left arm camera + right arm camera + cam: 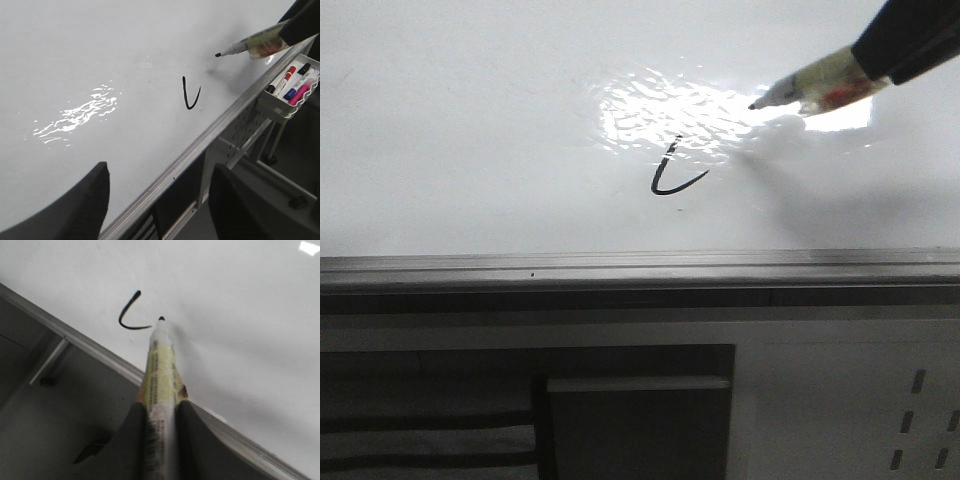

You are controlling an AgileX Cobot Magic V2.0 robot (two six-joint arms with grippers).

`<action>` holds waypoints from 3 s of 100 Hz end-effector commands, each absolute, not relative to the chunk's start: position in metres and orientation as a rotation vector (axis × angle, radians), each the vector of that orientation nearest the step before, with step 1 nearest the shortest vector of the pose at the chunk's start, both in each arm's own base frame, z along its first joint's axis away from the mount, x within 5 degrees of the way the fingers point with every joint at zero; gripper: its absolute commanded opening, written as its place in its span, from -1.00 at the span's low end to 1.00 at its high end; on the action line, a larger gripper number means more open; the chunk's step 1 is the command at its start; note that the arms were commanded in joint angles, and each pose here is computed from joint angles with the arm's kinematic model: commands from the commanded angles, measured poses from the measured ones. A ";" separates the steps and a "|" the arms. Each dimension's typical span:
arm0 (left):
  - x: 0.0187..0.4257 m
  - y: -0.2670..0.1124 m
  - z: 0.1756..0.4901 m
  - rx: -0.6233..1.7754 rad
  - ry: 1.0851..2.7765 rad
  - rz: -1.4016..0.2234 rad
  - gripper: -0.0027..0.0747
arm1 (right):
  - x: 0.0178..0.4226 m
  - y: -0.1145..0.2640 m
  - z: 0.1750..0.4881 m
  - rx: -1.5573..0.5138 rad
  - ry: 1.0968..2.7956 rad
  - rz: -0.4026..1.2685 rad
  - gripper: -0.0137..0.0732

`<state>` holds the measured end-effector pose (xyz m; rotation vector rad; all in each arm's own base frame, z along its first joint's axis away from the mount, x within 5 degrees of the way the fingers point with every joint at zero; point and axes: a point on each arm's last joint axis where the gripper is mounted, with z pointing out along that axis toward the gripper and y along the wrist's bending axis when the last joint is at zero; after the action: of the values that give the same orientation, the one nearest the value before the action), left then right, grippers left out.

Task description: Write number 4 on whiteboard

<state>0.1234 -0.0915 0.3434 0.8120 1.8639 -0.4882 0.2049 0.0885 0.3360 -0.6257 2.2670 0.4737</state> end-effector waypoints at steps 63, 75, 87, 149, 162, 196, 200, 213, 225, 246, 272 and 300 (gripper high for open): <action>0.124 -0.090 0.360 0.747 1.791 -0.498 0.12 | 0.214 0.119 0.343 -0.875 2.278 0.501 -0.79; 0.127 -0.097 0.363 0.898 1.800 -0.480 0.12 | 0.187 0.110 0.366 -1.106 2.079 0.406 -0.79; 0.131 -0.115 0.366 1.169 1.774 -0.484 0.12 | 0.168 0.104 0.376 -1.375 1.879 0.288 -0.79; 0.178 -0.257 0.365 1.652 1.468 -0.526 0.12 | 0.156 0.099 0.384 -1.498 1.736 0.198 -0.79; 0.186 -0.270 0.363 1.664 1.467 -0.531 0.12 | 0.156 0.099 0.384 -1.499 1.736 0.197 -0.79; 0.189 -0.273 0.359 1.679 1.469 -0.532 -0.20 | 0.157 0.099 0.384 -1.492 1.732 0.192 -0.79; 0.189 -0.273 0.359 1.678 1.470 -0.534 -0.31 | 0.157 0.099 0.384 -1.493 1.733 0.193 -0.79; 0.189 -0.273 0.359 1.678 1.470 -0.534 -0.58 | 0.156 0.099 0.384 -1.496 1.735 0.197 -0.79; 0.189 -0.273 0.359 1.678 1.470 -0.534 -0.75 | 0.157 0.099 0.384 -1.494 1.734 0.196 -0.79; 0.189 -0.273 0.360 1.670 1.468 -0.530 -0.97 | 0.157 0.099 0.384 -1.493 1.733 0.195 -0.40; 0.194 -0.266 0.364 1.626 1.495 -0.527 -0.98 | 0.147 0.084 0.408 -1.406 1.735 0.030 0.18; 0.208 -0.196 0.399 1.187 1.809 -0.516 -0.98 | 0.116 0.058 0.437 -1.017 1.827 0.009 0.18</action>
<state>0.2122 -0.2237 0.3672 1.4091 1.7754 -0.5085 0.1231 0.0654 0.4193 -1.1801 1.8571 0.0194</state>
